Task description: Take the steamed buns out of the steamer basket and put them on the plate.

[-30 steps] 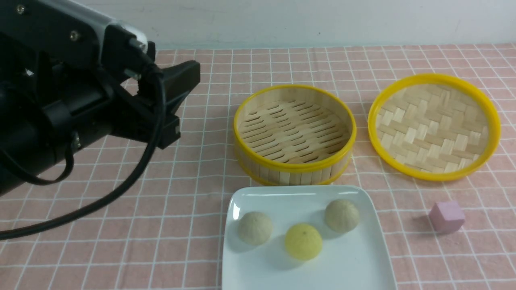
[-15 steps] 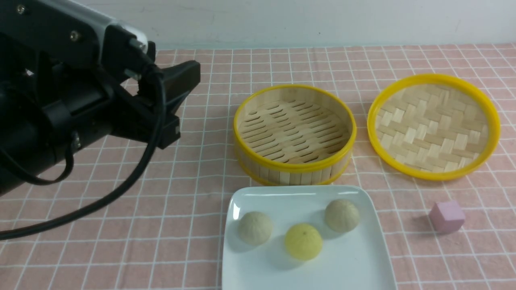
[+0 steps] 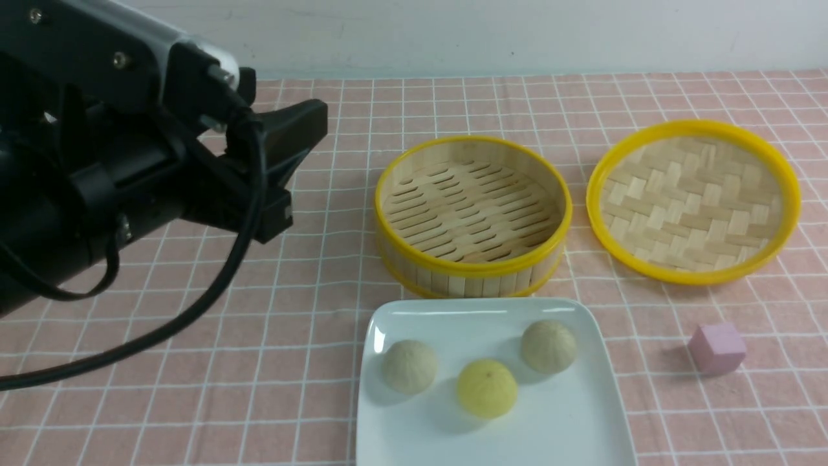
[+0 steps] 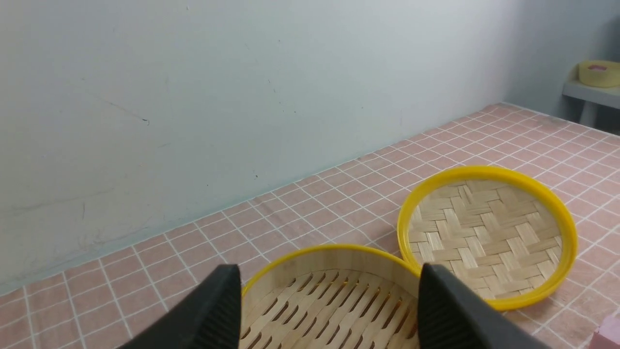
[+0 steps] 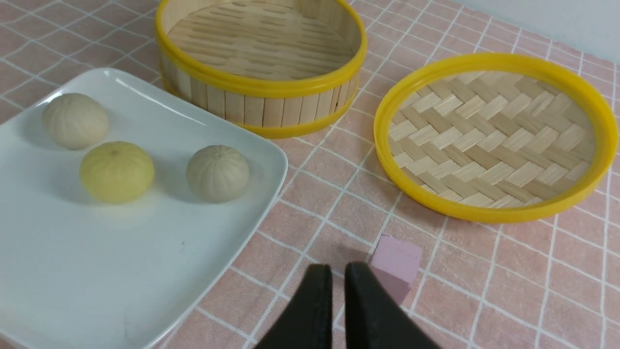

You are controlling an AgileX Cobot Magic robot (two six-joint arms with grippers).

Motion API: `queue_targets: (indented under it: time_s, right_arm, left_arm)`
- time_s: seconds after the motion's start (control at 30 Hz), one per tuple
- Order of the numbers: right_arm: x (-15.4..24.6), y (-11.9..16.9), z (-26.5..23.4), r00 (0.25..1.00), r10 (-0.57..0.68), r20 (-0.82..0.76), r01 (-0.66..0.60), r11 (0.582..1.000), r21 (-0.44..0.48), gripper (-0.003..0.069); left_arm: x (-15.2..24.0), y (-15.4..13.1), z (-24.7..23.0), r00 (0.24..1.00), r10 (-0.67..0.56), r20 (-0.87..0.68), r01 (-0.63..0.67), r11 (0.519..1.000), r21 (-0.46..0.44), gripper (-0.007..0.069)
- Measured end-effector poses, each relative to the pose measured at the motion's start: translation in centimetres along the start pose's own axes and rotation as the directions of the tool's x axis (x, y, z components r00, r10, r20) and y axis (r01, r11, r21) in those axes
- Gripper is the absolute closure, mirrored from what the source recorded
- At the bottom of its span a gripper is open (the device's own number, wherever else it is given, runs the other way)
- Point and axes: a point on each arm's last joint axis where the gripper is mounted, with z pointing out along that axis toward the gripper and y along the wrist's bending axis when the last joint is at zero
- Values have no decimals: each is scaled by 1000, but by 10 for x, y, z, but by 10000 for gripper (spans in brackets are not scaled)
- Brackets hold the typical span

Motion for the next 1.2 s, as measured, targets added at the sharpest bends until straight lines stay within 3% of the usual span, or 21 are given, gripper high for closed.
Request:
queue_targets:
  time_s: [0.37,0.6,0.8,1.2]
  right_arm:
    - [22,2,4,998,32,-46,-31,999,7,573]
    - [25,3,-14,988,144,54,-148,986,72,569]
    - [27,3,-26,977,160,140,-179,975,135,560]
    - [28,6,-34,967,166,195,-195,971,141,553]
  left_arm:
    - [-1,-3,0,1000,-13,8,13,999,35,131]
    - [-1,-4,0,1000,-13,10,13,999,49,131]
    - [-1,-7,0,1000,-13,14,12,997,72,131]
    - [-2,-11,-1,1000,-14,22,11,992,123,131]
